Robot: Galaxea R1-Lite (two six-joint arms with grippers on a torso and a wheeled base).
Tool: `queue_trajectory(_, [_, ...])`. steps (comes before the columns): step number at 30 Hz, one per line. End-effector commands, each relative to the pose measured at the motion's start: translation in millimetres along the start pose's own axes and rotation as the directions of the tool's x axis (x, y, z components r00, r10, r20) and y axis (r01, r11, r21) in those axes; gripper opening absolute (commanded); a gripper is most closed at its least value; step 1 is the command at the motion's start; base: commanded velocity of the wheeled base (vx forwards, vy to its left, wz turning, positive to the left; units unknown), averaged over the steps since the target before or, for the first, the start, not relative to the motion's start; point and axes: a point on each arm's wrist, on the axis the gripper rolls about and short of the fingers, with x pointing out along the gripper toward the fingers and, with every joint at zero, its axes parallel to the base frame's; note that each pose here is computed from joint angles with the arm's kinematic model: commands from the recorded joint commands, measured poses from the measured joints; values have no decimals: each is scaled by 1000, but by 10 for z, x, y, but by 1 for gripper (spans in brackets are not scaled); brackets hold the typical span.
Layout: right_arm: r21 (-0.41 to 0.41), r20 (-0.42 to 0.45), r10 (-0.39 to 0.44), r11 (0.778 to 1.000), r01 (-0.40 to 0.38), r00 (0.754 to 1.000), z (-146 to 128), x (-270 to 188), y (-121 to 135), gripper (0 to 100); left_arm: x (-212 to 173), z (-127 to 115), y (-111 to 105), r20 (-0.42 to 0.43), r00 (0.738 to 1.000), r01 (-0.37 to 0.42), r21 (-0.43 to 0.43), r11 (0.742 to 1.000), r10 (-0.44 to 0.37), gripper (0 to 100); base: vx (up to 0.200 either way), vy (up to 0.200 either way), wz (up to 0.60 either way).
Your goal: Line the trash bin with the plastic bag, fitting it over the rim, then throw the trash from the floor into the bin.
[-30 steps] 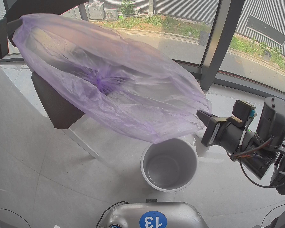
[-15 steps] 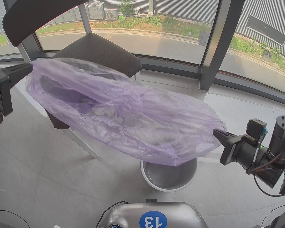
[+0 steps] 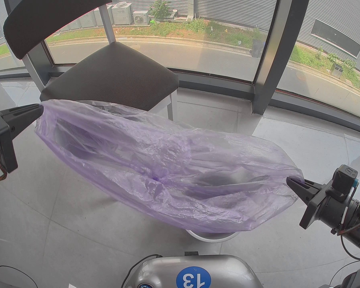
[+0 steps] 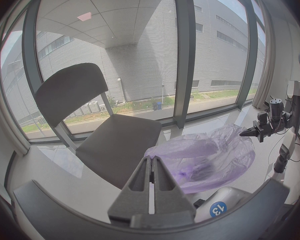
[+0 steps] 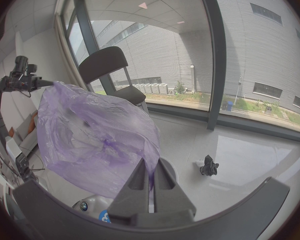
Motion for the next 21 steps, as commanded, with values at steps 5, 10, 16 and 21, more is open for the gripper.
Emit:
queue_trajectory(5, [-70, 71, 102, 993, -97, 992, 221, -13, 32, 0, 307, 32, -80, 10, 1000, 23, -1, 1000, -23, 0, 0, 0, 0])
queue_trajectory(10, [-116, 71, 156, 982, -148, 985, 337, 31, 62, 0, 494, 34, -148, 16, 998, 61, 1, 998, -61, 0, 0, 0, 0])
queue_trajectory(16, [-156, 71, 244, 961, -230, 967, 464, 65, 112, 0, 767, 84, -397, 62, 989, 139, -31, 990, -137, 0, 0, 0, 0])
queue_trajectory(21, [-178, 58, 268, 950, -255, 962, 511, 71, 151, 0, 918, 89, -545, 72, 982, 179, -50, 983, -175, 0, 0, 0, 0])
